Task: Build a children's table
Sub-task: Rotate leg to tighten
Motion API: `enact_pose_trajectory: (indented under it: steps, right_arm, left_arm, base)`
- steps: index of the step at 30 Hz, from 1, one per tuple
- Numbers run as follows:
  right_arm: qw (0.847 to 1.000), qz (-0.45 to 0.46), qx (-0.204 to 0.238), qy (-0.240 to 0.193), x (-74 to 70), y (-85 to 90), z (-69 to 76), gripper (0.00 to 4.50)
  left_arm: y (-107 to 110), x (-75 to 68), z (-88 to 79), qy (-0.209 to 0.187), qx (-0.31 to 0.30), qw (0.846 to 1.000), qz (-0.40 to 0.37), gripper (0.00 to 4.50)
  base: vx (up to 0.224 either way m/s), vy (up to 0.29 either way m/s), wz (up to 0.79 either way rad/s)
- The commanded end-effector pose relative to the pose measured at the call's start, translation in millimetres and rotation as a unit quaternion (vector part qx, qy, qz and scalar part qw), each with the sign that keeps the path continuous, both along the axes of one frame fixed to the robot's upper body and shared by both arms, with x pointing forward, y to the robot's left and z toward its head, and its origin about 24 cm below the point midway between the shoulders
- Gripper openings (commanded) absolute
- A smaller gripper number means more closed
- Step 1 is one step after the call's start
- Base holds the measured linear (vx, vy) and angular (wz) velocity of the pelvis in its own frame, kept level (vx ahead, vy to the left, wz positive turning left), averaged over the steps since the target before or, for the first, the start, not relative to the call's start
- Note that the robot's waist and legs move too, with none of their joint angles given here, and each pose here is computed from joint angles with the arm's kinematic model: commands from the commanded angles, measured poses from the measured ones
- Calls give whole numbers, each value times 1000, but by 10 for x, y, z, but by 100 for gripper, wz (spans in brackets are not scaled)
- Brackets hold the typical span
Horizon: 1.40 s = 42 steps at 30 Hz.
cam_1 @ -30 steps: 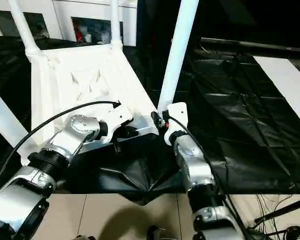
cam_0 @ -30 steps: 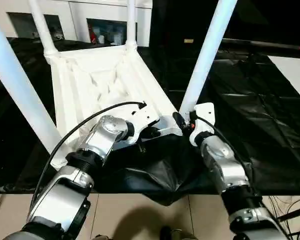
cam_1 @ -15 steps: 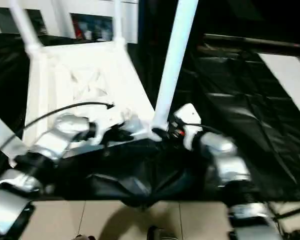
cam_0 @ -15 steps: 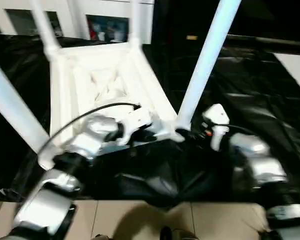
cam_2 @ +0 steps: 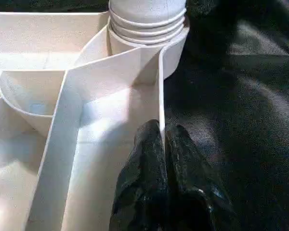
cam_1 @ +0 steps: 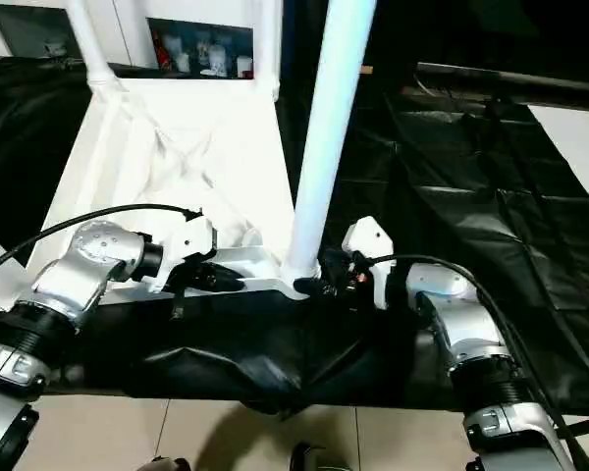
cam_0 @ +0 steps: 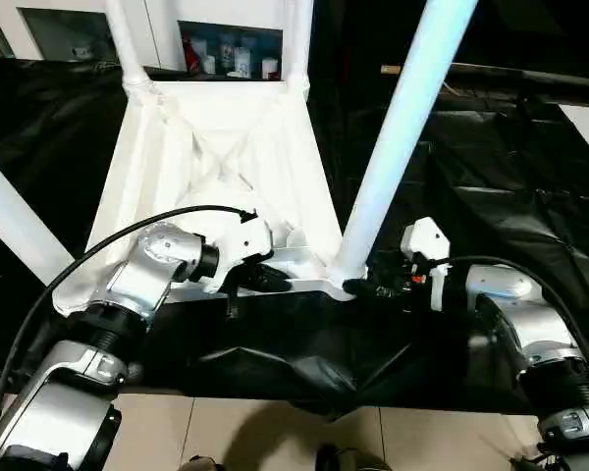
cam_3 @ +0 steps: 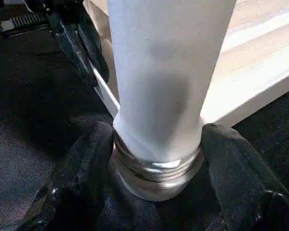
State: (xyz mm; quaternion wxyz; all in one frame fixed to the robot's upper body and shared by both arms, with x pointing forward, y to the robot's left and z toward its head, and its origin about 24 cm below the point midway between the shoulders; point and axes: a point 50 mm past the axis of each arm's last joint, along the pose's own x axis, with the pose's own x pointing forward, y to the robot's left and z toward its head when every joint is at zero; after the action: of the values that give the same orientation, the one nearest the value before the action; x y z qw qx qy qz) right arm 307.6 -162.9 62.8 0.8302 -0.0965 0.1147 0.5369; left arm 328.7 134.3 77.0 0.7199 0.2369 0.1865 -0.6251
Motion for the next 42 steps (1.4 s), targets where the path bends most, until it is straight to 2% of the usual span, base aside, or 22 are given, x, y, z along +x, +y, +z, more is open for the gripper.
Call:
enact_pose_trajectory:
  steps: [1, 13, 15, 17, 22, 38, 42]
  right_arm:
    - [999, 35, -7, 20, -47, 98, -78, 302]
    - [999, 38, -8, 18, -22, 177, -110, 302]
    - [999, 33, 9, 28, 3, 207, -96, 337]
    - [999, 33, 11, 29, 9, 213, -92, 343]
    - [999, 33, 2, 14, 21, 214, -82, 343]
    - [999, 43, -18, 20, 7, 192, -142, 343]
    - [999, 35, -6, 24, 24, 206, -132, 307]
  left_arm:
    - [-94, -98, -137, 33, 13, 999, -34, 0]
    - [-97, -91, -130, 31, 13, 999, -30, 0]
    - [-100, -83, -134, 28, 12, 999, -26, 0]
    - [-100, -81, -137, 27, 12, 999, -24, 0]
    - [-96, -79, -137, 27, 13, 999, -23, 0]
    - [-76, -79, -138, 29, 16, 999, -24, 0]
    - [-76, -81, -138, 30, 16, 999, -24, 0]
  base:
    - [0, 0, 0]
    - [0, 0, 0]
    - [0, 0, 0]
    - [0, 0, 0]
    - [0, 0, 0]
    - [0, 0, 0]
    - [0, 0, 0]
